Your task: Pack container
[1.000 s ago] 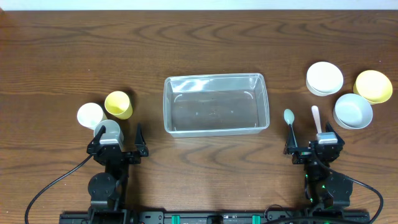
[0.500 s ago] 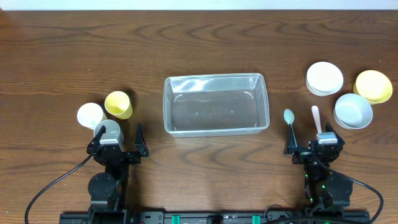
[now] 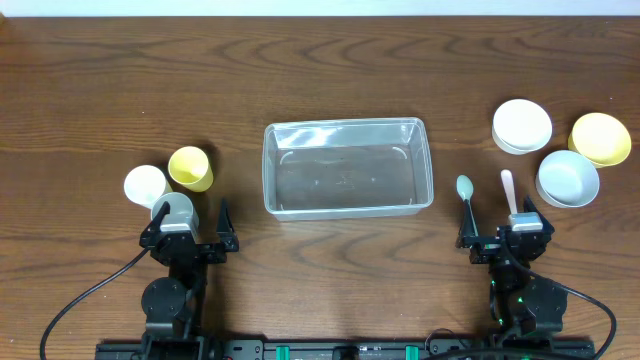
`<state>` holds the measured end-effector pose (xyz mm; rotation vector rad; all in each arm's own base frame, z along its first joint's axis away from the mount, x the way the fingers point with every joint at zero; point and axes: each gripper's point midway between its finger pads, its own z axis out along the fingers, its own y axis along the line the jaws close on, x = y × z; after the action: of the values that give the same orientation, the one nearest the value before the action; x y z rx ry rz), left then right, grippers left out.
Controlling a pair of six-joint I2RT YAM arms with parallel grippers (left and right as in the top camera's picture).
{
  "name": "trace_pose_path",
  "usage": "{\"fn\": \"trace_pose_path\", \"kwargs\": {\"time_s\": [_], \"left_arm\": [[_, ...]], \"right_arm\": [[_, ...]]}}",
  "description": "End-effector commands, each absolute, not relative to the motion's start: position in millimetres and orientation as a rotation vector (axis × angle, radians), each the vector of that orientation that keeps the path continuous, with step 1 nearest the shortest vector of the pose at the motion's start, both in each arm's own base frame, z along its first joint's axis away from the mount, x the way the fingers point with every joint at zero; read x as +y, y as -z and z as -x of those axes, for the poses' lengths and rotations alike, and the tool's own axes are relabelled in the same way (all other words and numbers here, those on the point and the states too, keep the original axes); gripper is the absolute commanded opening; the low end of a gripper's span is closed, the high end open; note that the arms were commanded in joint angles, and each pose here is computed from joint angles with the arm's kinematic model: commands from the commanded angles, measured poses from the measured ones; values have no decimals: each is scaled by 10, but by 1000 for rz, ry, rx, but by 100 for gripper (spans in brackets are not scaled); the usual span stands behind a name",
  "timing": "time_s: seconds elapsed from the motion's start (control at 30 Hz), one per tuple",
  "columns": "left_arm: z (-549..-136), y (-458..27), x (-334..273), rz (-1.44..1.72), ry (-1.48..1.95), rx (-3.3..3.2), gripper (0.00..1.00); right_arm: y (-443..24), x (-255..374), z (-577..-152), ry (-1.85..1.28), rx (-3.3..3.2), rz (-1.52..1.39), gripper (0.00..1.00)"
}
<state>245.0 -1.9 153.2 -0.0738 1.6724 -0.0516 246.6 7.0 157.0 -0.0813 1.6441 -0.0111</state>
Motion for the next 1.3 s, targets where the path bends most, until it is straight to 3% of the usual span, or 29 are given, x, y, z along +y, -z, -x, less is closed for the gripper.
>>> {"fn": "trace_pose_path", "kwargs": {"time_s": [0.0, 0.6, 1.0, 1.27], "left_arm": [[-2439, -1343, 19, 71, 15, 1734, 98], [-2440, -1340, 19, 71, 15, 1736, 98], [-2389, -1353, 19, 217, 129, 1787, 98], [-2304, -2248, 15, 235, 134, 1870, 98]], "right_arm": [[-1558, 73, -2464, 17, 1647, 89, 99], [-1559, 78, -2464, 12, 1647, 88, 99], [-1513, 231, -2462, -236, 1684, -36, 99], [-1694, 305, -2503, -277, 1810, -21, 99]]}}
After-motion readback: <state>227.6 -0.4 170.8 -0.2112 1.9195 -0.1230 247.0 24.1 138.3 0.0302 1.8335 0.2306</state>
